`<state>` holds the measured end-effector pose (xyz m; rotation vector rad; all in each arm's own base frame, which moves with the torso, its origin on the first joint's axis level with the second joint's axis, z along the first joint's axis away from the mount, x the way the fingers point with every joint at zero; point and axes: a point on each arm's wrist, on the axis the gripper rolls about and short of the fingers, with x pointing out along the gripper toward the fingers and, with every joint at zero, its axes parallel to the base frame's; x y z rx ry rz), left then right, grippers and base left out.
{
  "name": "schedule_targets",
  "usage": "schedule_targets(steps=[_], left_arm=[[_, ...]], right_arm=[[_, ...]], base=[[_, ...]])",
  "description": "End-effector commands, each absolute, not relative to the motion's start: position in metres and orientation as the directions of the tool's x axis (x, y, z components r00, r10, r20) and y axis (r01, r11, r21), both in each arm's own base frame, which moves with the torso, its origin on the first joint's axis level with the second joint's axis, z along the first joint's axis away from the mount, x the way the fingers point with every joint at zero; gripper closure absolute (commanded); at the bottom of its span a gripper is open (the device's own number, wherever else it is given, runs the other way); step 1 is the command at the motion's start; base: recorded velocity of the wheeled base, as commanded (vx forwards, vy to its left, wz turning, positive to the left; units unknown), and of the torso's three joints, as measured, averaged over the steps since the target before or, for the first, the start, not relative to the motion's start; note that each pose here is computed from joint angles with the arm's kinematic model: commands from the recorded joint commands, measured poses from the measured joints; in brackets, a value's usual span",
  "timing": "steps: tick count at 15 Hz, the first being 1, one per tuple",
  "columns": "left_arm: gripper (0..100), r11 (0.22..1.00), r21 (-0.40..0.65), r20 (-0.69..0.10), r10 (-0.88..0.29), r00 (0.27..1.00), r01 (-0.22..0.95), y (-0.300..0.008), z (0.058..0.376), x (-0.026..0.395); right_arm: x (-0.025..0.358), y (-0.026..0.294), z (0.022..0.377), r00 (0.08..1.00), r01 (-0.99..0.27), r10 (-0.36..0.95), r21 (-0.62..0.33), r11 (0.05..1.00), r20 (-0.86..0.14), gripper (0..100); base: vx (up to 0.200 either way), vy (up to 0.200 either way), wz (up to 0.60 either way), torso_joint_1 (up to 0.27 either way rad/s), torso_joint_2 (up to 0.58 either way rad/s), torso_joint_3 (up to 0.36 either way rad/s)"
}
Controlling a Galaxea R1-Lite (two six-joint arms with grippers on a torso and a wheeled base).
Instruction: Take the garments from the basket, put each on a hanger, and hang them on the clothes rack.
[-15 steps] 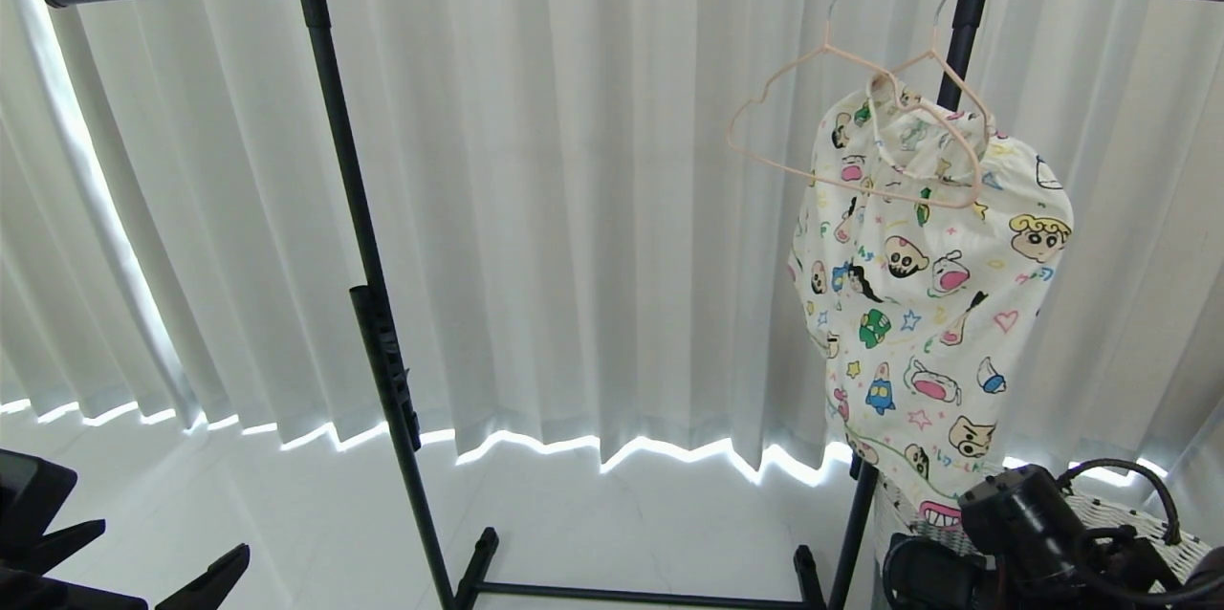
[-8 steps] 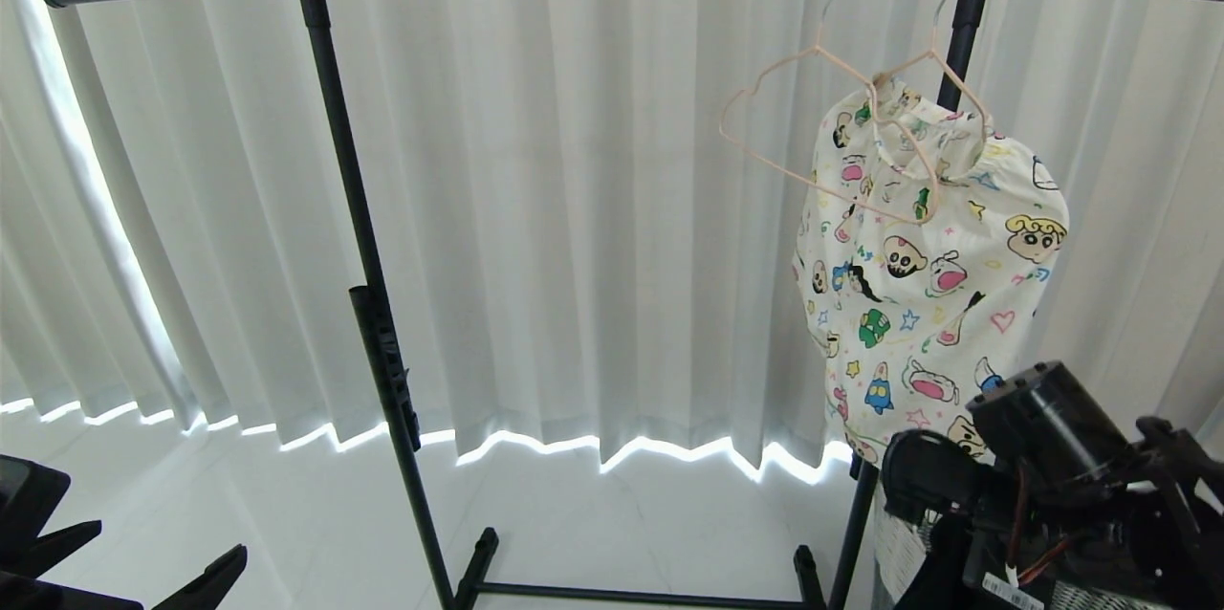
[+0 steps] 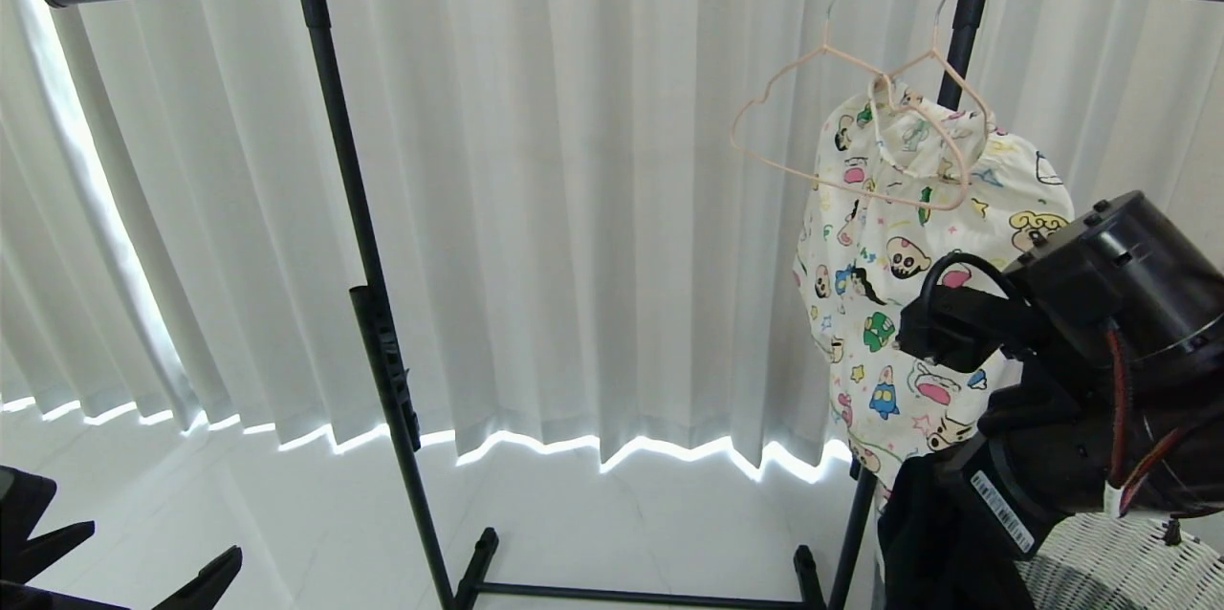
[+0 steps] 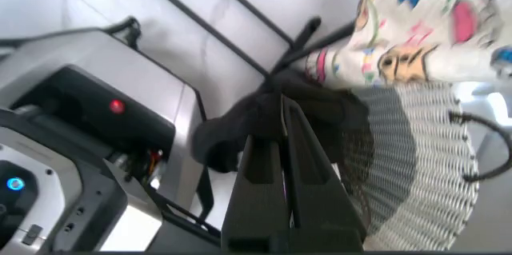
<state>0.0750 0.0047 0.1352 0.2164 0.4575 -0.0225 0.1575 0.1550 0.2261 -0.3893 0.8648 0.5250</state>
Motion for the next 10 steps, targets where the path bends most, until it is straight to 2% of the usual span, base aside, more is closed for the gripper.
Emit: schedule_targets(steps=[1,3,6,8,10], left_arm=[[0,0.977,0.204,-0.433,0.028,0.901,0.068,0.005,0.136,0.074],[0,0.977,0.204,-0.427,0.027,0.904,0.068,0.005,0.136,0.072],[0,0.977,0.204,-0.427,0.027,0.904,0.068,0.005,0.136,0.073],[0,0.977,0.204,-0.427,0.025,0.904,0.069,0.004,0.136,0.073],[0,0.977,0.203,-0.430,0.025,0.903,0.070,0.004,0.136,0.073]], right_arm=[[0.154,0.151,0.233,0.555,-0.586,0.297,-0.112,0.803,-0.777,100],[0.157,0.147,0.234,0.567,-0.572,0.293,-0.112,0.812,-0.770,100],[0.172,0.146,0.229,0.639,-0.579,0.380,-0.094,0.810,-0.669,100],[0.181,0.133,0.222,0.666,-0.612,0.401,-0.154,0.776,-0.629,100],[0.185,0.126,0.218,0.672,-0.628,0.416,-0.174,0.758,-0.612,100]], base=[[-0.200,0.000,0.00,-0.002,0.00,0.002],[-0.200,0.000,0.00,0.000,0.00,0.000],[-0.200,0.000,0.00,-0.002,0.00,0.001],[-0.200,0.000,0.00,0.000,0.00,0.002],[-0.200,0.000,0.00,0.002,0.00,-0.002]])
